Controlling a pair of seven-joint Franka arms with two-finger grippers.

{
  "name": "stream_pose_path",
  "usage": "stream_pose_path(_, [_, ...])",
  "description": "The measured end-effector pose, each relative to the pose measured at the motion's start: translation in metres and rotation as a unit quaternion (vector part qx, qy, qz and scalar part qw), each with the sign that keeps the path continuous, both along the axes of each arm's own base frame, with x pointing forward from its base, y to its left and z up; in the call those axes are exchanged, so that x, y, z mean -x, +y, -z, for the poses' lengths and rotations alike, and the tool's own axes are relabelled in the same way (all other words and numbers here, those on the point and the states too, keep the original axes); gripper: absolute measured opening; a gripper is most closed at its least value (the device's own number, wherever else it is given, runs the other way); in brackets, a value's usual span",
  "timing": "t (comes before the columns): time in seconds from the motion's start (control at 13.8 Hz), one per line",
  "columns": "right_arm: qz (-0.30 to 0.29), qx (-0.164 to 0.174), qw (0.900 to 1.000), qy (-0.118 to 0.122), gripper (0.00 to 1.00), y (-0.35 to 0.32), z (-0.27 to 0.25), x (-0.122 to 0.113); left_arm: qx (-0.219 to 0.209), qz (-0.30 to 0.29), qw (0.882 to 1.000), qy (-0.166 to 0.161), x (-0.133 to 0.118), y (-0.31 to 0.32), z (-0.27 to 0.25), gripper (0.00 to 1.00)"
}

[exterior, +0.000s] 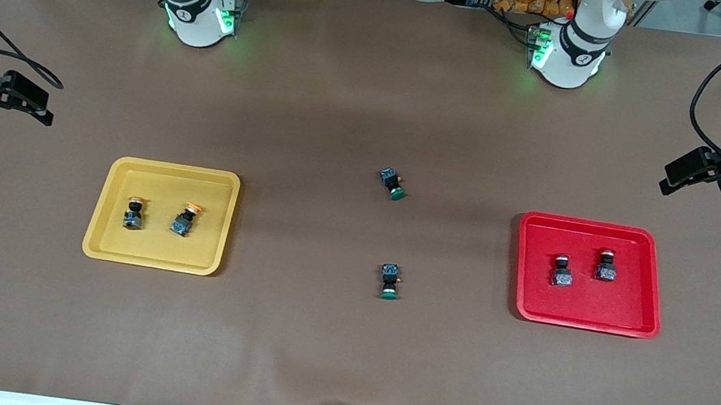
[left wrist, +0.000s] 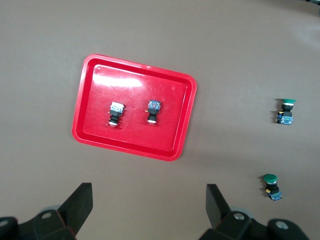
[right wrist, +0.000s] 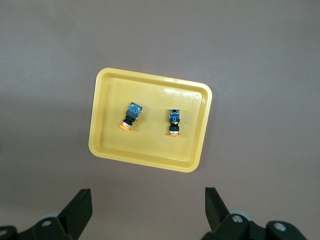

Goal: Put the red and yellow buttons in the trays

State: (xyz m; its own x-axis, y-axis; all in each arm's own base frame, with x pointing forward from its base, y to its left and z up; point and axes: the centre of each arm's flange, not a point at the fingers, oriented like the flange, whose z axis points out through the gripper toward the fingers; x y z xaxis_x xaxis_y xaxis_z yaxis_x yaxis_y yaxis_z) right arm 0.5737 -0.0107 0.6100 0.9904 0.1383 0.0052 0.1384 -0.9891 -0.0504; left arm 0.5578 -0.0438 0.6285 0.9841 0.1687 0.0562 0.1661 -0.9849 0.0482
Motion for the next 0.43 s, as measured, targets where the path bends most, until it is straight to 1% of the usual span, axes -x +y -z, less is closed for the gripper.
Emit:
stream_pose_path(0.22, [0.0,0.0,1.0,0.006,1.0,-0.0009,0.0001,0.0016,0.0,0.0,1.0,0.0,0.0,0.0,-0.0001,1.0])
stream_pose_path(0.43, [0.0,0.0,1.0,0.007,1.0,-0.0008,0.0001,0.0017,0.0,0.0,1.0,0.0,0.0,0.0,-0.0002,1.0])
